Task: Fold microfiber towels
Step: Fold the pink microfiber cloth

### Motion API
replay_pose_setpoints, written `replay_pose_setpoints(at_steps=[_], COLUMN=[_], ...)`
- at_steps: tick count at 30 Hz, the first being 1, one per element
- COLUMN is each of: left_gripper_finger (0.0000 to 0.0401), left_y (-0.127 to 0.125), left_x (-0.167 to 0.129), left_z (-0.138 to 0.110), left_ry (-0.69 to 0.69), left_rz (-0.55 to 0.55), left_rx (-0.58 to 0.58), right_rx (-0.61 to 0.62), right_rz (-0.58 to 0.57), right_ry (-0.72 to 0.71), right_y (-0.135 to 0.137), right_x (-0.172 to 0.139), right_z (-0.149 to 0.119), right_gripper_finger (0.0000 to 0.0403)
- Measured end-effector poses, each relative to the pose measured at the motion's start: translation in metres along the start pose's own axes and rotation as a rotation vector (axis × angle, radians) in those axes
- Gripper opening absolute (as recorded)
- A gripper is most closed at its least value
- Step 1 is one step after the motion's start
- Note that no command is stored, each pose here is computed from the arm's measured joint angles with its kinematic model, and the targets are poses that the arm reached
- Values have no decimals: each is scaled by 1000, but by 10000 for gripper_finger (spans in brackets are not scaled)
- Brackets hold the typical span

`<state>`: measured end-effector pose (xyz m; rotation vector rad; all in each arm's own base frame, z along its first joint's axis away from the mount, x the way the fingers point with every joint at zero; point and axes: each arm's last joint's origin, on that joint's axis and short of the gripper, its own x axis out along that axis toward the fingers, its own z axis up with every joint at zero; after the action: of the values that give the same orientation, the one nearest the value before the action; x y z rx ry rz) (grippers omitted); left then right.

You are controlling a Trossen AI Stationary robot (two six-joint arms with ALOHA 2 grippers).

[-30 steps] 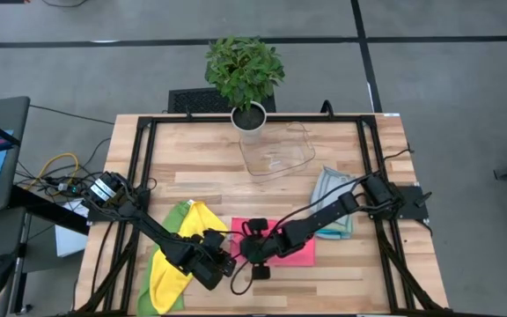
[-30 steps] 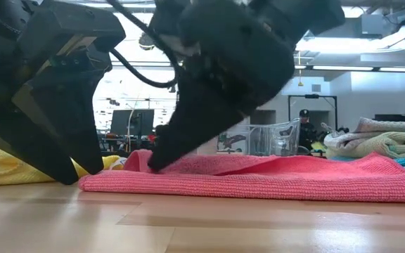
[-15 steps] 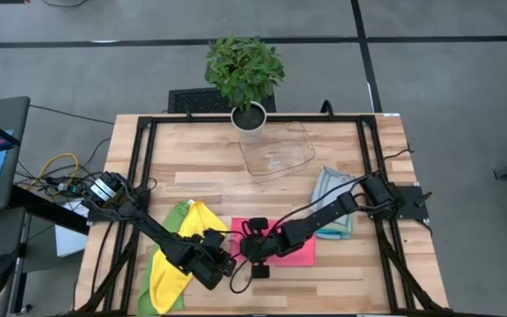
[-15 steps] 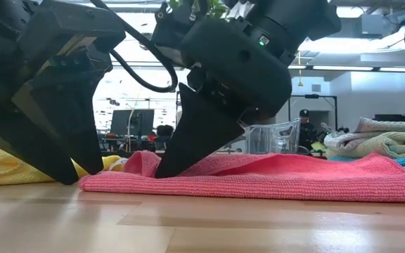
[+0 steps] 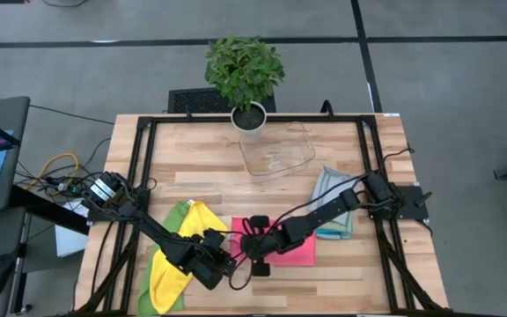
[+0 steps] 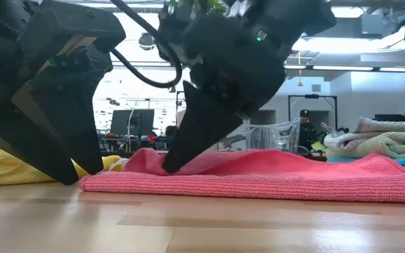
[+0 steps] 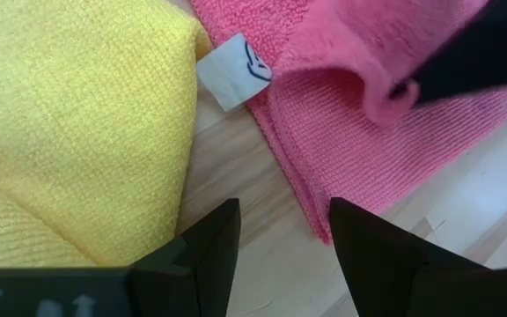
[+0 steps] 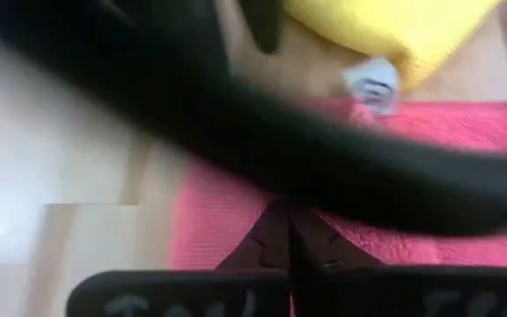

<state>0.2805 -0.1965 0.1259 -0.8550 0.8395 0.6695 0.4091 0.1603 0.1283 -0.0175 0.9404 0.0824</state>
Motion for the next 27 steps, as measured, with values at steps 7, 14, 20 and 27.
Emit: replay_pose_setpoints(at_steps=[7, 14, 20, 27], left_gripper_finger=[174, 174, 174, 174], left_y=[0, 0, 0, 0], left_x=[0, 0, 0, 0], left_z=[0, 0, 0, 0], left_ry=[1, 1, 2, 3], left_rz=[0, 0, 0, 0], left_rx=[0, -1, 0, 7], right_rx=[44, -31, -1, 45], right_rz=[-38, -45, -68, -103], right_ry=[45, 56, 66, 85], right_y=[-18, -25, -42, -68], right_x=[-1, -12, -10, -8], right_z=[8, 28, 31, 33], right_gripper_finger=[17, 20, 66, 140])
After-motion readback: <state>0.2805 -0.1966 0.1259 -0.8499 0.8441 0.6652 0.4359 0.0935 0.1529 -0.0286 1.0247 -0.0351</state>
